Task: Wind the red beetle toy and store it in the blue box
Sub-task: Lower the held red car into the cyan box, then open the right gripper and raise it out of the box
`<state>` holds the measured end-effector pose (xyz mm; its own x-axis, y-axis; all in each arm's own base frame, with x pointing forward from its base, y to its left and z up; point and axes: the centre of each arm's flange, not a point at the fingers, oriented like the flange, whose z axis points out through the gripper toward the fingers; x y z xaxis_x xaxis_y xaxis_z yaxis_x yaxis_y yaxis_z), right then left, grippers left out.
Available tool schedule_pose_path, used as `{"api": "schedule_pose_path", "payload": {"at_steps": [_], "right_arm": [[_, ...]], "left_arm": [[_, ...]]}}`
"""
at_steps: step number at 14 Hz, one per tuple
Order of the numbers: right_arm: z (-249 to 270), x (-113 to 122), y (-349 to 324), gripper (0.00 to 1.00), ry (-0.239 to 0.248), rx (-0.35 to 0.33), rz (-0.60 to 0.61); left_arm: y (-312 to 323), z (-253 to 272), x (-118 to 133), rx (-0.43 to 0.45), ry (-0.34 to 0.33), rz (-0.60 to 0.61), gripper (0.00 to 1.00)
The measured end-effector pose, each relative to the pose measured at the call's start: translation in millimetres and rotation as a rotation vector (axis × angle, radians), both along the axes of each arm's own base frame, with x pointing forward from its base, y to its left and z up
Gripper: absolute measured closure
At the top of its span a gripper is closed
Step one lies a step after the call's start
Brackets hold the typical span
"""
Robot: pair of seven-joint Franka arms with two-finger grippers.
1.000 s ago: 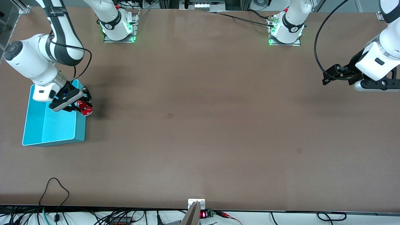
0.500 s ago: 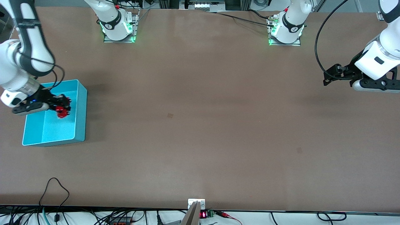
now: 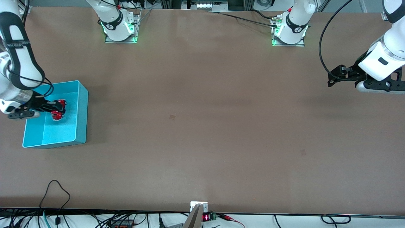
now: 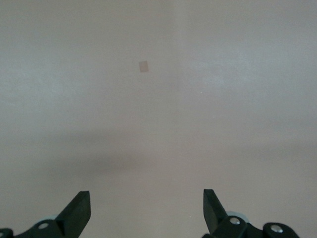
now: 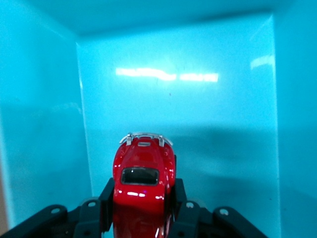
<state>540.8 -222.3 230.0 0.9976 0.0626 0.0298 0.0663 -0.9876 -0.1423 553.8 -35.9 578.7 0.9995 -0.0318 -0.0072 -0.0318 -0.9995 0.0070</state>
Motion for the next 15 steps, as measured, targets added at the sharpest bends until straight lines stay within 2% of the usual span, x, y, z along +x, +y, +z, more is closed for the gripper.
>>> {"api": "schedule_pose_path", "payload": {"at_steps": [3, 8, 10, 14, 15], "right_arm": [[-39, -5, -5, 0.52, 0.033, -0.022, 0.019], [-47, 1, -5, 0.52, 0.012, -0.063, 0.054], [-47, 3, -6, 0.37, -0.006, -0.076, 0.053], [-23, 15, -11, 0.0, -0.036, -0.085, 0.054], [-7, 21, -9, 0.0, -0.02, -0.068, 0.063]], "left_arm": [[0, 0, 0, 0.001, 0.0, 0.0, 0.0], [0, 0, 0, 0.001, 0.0, -0.001, 0.0], [0, 0, 0, 0.001, 0.0, -0.001, 0.0], [0, 0, 0, 0.001, 0.0, -0.001, 0.0], [0, 0, 0, 0.001, 0.001, -0.001, 0.0]]}}
